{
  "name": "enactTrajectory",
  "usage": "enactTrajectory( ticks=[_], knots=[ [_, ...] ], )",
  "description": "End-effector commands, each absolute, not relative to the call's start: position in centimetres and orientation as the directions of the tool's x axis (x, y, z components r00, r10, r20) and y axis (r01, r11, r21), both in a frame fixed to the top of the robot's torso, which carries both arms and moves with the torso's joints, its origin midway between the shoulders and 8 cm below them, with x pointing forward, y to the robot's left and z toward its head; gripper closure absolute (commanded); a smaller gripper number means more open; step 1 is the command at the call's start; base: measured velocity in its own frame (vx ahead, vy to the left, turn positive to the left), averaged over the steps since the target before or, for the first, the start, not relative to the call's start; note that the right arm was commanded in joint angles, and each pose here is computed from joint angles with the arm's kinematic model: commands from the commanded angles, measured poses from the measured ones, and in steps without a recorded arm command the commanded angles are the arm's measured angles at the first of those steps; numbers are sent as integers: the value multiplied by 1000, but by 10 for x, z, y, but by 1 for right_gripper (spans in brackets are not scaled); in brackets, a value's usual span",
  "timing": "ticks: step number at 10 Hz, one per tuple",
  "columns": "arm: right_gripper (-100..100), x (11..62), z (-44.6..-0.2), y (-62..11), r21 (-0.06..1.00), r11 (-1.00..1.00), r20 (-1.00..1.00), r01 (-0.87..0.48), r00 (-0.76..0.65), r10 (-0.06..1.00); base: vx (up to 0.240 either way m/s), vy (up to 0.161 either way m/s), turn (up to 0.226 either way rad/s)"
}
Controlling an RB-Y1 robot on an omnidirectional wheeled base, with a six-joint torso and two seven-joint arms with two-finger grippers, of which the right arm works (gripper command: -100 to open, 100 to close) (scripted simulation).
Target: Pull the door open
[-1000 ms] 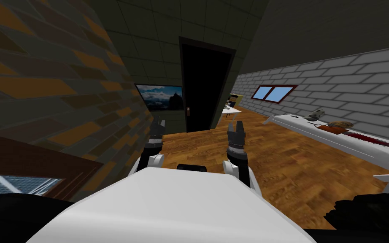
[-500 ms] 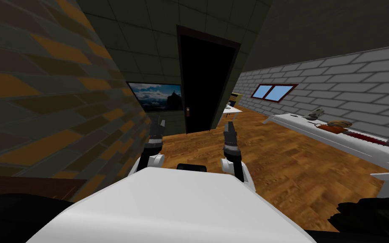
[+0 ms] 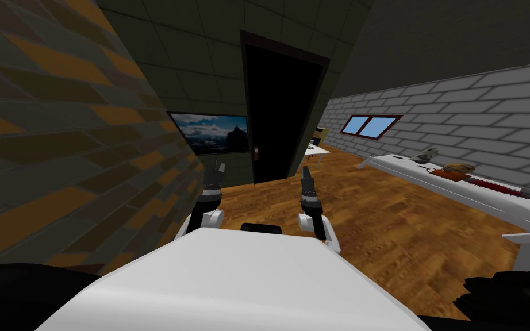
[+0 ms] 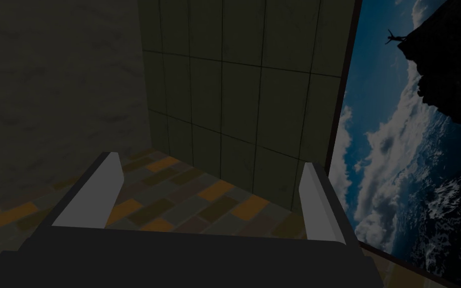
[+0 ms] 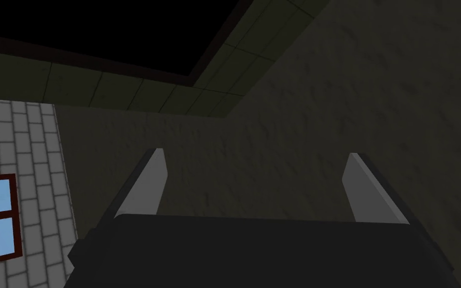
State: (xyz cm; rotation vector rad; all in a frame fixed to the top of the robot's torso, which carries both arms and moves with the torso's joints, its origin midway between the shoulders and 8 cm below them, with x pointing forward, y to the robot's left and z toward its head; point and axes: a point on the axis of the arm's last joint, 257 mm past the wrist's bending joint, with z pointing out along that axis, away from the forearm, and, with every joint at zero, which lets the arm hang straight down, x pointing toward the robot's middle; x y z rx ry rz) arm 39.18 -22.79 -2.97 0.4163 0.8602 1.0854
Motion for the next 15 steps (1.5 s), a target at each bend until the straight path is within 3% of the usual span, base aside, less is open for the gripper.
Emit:
enactTrajectory(
  ticks=[1, 15],
  knots=[
    [-100, 401, -40, -224, 671, 461, -433, -580, 198, 879, 107, 64, -39],
    [-100, 477, -132, -181, 550, 692, -717, -468, 159, 678, 93, 78, -45]
  ],
)
